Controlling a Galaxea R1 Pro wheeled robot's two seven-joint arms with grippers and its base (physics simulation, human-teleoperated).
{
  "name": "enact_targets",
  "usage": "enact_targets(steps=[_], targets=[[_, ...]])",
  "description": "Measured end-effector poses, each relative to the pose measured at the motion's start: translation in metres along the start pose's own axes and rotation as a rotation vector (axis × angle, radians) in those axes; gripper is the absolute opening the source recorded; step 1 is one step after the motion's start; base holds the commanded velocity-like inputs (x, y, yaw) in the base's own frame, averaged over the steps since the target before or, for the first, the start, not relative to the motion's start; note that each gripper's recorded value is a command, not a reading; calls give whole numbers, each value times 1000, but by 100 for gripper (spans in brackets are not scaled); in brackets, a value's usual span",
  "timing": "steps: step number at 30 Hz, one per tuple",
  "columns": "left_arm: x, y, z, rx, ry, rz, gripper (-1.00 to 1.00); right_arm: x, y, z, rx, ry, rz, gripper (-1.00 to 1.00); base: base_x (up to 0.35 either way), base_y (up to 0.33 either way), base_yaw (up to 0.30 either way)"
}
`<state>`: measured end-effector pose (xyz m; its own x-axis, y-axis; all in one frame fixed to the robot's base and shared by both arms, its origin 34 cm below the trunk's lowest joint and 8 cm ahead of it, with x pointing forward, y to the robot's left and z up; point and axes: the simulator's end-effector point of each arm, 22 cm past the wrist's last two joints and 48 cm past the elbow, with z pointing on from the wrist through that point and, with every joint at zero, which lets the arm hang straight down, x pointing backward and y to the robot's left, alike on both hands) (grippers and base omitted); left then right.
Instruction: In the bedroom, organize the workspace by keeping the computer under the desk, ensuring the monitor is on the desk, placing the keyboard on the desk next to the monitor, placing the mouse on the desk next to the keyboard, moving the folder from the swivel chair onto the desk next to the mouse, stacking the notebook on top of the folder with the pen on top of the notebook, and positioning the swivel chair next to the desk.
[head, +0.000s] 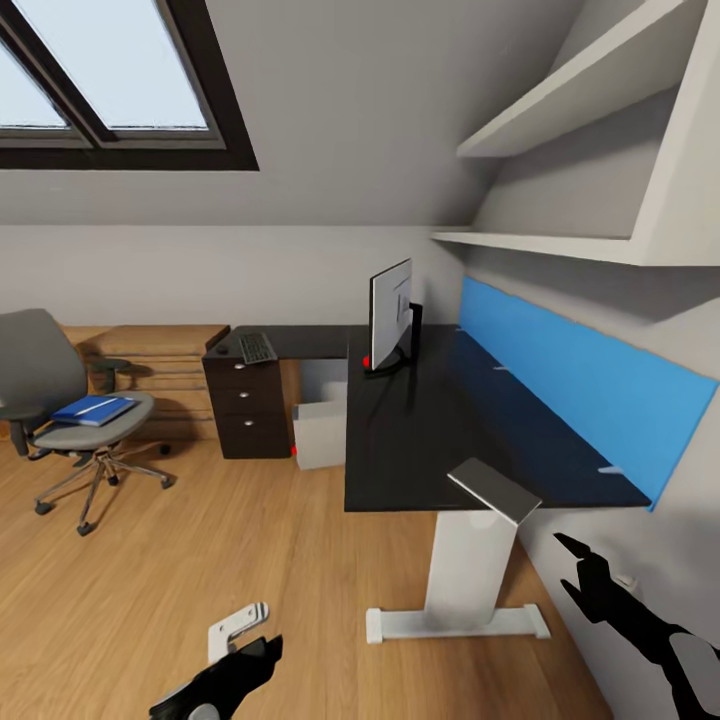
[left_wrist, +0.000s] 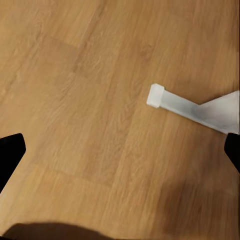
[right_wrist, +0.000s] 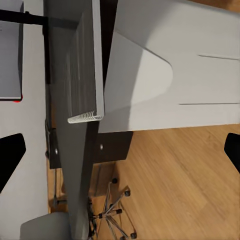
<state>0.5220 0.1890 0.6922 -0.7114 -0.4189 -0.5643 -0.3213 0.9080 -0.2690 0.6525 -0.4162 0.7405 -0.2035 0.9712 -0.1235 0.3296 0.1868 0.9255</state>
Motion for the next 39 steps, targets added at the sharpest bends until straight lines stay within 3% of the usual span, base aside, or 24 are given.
enact_targets(steps=[5, 16, 39], targets=[[-11, -7, -2, 27, -41, -5, 100, 2, -8, 3, -5, 1, 0, 100, 0, 0, 0], [-4, -4, 9, 36, -56, -7, 100, 5, -27, 8, -6, 1, -1, 100, 0, 0, 0], [2, 7, 14, 19, -42, 9, 100, 15, -24, 12, -10, 26, -17, 100, 91, 0, 0]])
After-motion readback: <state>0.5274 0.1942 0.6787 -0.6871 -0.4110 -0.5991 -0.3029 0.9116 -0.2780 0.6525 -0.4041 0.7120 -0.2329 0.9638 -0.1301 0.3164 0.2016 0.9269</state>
